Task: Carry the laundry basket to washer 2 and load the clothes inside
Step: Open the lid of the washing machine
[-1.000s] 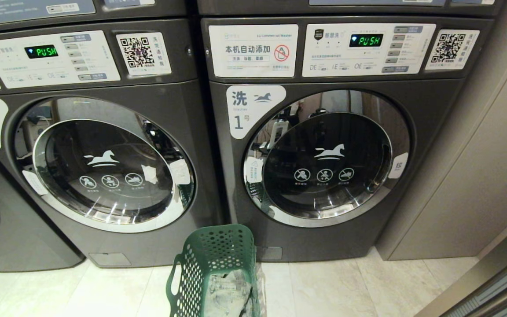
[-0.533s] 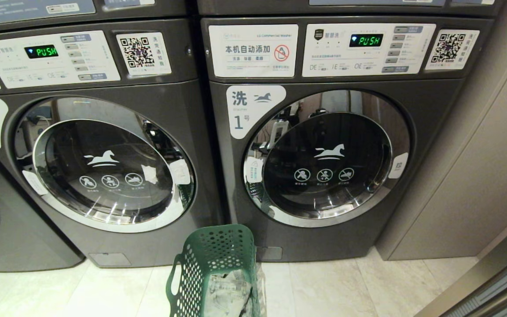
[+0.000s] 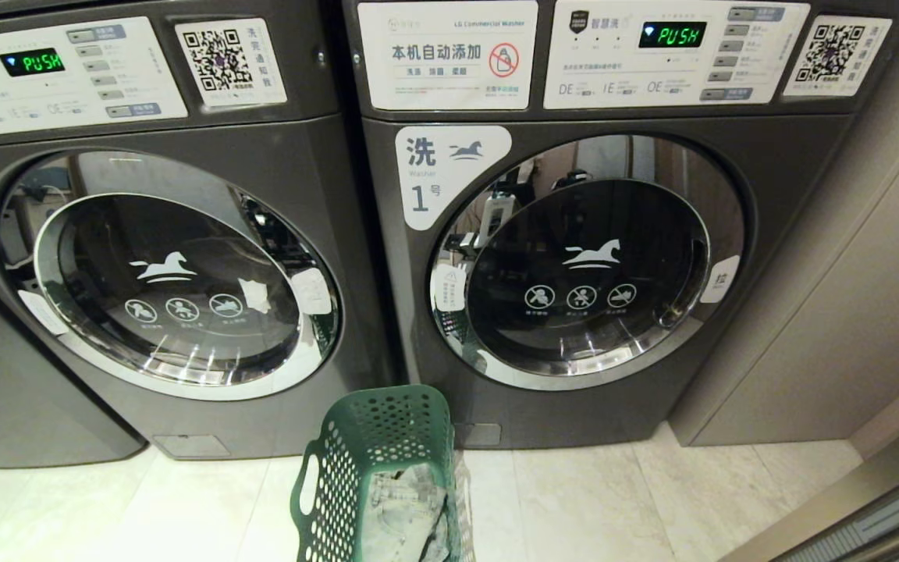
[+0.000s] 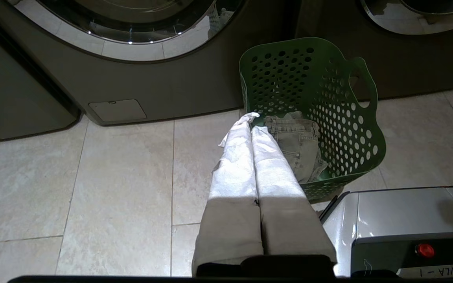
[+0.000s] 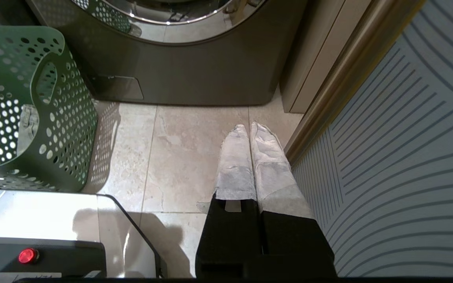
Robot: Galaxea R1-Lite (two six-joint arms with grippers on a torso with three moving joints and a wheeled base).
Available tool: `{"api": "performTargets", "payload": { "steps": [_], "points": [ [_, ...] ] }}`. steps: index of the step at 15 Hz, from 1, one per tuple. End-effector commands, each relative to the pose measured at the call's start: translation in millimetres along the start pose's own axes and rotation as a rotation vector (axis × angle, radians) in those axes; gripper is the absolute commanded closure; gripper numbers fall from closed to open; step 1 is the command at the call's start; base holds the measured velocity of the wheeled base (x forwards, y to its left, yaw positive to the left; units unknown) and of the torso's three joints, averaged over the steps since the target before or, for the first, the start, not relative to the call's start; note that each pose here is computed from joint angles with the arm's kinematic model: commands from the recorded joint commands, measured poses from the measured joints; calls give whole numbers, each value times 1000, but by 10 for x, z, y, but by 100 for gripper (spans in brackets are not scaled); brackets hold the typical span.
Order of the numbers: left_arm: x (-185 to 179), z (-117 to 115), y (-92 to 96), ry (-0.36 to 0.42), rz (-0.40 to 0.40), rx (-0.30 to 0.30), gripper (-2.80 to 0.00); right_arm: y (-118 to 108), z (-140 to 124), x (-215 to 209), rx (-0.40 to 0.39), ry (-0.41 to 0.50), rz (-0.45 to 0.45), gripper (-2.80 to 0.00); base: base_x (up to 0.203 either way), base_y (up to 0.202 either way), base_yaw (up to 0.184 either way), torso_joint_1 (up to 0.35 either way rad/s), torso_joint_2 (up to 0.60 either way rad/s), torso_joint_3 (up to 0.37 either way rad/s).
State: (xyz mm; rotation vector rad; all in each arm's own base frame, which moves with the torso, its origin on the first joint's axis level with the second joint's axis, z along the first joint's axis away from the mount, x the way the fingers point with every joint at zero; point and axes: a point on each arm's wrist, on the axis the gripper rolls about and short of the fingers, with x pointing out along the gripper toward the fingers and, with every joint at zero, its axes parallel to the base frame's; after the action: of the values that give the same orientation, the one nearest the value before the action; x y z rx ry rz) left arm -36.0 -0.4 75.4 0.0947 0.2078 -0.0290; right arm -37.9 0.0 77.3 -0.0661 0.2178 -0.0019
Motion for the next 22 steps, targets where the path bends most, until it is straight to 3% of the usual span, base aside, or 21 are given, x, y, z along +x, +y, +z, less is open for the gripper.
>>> {"api": "performTargets", "payload": {
  "steps": [1,14,22],
  "points": [
    [0,-2,0,1,0,1,0,0,-2,1,1,3,-1,0,0,0,0,-2,6,-193],
    [0,-2,0,1,0,0,0,0,-5,3,8,5,-2,0,0,0,0,3,2,-195],
    [2,-5,-2,2,-7,1,0,0,-2,1,6,4,-4,0,0,0,0,2,2,-23]
  ]
}}
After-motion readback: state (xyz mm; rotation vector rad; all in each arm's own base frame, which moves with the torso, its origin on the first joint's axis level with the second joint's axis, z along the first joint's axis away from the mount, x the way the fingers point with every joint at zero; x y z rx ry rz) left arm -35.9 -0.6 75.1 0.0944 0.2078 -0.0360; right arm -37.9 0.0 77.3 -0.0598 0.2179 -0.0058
